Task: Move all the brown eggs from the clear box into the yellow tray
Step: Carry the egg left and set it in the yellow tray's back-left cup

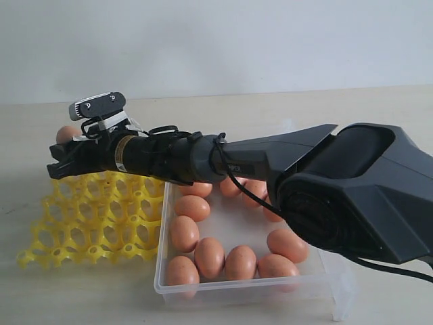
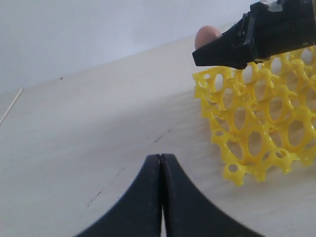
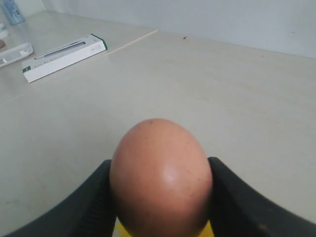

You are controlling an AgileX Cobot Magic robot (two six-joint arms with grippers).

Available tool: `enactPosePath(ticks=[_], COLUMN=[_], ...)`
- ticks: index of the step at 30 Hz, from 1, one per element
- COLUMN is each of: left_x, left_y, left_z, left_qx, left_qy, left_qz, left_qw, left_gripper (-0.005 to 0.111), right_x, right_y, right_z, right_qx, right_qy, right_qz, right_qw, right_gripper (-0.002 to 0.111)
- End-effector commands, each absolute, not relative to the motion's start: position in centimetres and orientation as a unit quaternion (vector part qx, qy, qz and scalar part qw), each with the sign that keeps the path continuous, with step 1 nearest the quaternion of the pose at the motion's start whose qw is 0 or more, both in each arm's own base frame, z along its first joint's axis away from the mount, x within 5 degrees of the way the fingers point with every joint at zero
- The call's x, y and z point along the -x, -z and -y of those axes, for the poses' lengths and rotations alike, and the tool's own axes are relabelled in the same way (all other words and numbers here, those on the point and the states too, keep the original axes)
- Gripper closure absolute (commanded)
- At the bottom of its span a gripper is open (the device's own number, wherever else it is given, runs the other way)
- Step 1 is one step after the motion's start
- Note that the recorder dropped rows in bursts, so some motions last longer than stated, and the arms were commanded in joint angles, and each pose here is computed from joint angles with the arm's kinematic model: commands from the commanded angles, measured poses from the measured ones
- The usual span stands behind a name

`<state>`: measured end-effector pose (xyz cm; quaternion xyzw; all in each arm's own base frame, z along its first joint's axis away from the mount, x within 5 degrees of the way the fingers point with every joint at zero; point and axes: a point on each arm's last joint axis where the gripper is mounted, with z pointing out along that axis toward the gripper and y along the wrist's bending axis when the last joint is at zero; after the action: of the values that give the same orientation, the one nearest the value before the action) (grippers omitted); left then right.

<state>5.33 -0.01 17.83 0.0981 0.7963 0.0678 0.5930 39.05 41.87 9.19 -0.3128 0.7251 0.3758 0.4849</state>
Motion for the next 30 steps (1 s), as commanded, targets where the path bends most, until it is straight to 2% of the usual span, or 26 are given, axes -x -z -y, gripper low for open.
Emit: enactPosePath(ticks=[1,5,10,13,16,20,23,25,28,30], left_x=[-5.3,-5.3,-5.3,-5.3,-5.3,-5.3,-5.3,-5.3,-5.3,-5.3], left_y=[-18.1,-18.1,-18.1,-18.1,-18.1,-18.1,-18.1,-18.1,-18.1,-18.1], left_z=[0.0,0.0,0.0,0.0,0.0,0.0,0.0,0.0,0.0,0.0], left_qx=[-0.096,-0.096,-0.096,-0.096,-0.096,-0.096,-0.096,-0.096,-0.096,-0.096], left_qy=[-0.066,-0.066,-0.066,-0.066,-0.066,-0.066,-0.066,-0.066,-0.066,-0.066], left_qz=[-0.791,-0.791,-0.791,-0.791,-0.791,-0.791,-0.791,-0.791,-0.791,-0.791], left_qw=[0.600,0.600,0.600,0.600,0.600,0.600,0.600,0.600,0.600,0.600], left_gripper=[0.107,0.107,0.107,0.107,0.107,0.107,0.107,0.107,0.107,0.107], right_x=[-39.1,-39.1,-39.1,-39.2,-39.3,-39.4,-39.8,-40.2,-40.7,-40.1], right_y=[-9.5,-9.4,-9.4,-9.3,-9.1,-9.3,-11.1,-13.6,-18.0,-20.6], right_z=[-41.9,-41.9,-41.9,-41.8,-41.7,-41.6,-41.3,-40.7,-38.6,-36.7], right_qx=[0.326,0.334,0.333,0.332,0.330,0.313,0.300,0.280,0.225,0.232], right_qy=[-0.373,-0.370,-0.370,-0.363,-0.354,-0.354,-0.330,-0.299,-0.212,-0.127], right_qz=[-0.720,-0.717,-0.718,-0.723,-0.730,-0.740,-0.752,-0.767,-0.816,-0.850], right_qw=[0.487,0.487,0.487,0.485,0.483,0.479,0.485,0.494,0.489,0.455], right_gripper=[0.085,0.082,0.058,0.049,0.045,0.045,0.045,0.045,0.048,0.053])
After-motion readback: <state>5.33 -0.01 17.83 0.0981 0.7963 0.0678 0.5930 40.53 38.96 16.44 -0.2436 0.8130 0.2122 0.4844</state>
